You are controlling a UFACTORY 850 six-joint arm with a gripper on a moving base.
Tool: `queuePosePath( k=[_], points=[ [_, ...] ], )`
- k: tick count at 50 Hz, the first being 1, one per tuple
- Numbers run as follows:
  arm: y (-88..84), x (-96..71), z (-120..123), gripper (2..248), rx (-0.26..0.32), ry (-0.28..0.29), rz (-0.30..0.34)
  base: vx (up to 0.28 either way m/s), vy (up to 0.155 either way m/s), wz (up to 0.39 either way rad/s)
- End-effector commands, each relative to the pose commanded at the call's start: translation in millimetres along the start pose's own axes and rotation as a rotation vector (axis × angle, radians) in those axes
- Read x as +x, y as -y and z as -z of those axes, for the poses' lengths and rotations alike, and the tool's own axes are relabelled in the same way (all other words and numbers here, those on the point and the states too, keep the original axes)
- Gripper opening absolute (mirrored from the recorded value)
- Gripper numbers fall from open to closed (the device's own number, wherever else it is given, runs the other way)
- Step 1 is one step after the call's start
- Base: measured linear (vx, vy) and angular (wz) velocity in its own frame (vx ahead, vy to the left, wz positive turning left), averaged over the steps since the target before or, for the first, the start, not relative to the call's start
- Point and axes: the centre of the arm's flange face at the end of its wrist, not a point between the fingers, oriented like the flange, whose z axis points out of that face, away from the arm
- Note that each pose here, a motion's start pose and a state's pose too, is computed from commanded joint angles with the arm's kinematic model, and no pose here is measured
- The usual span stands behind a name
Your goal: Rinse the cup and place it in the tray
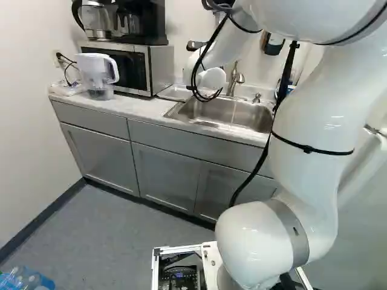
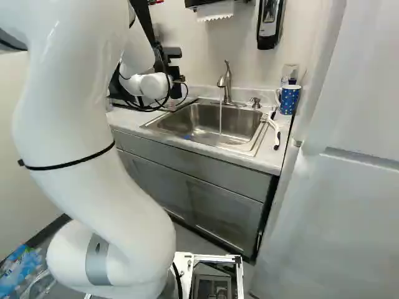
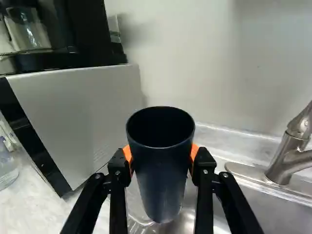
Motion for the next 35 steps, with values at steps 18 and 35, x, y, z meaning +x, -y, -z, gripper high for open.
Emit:
queuePosePath(
  k=[18,35],
  points=[
    [14.0,-18.3,-38.1,125,0.023,0.007,0.003,0.000,0.000,0.000],
    [30.8,-38.8,-73.0,125,0.047,0.026,0.006,0.000,0.000,0.000]
  ],
)
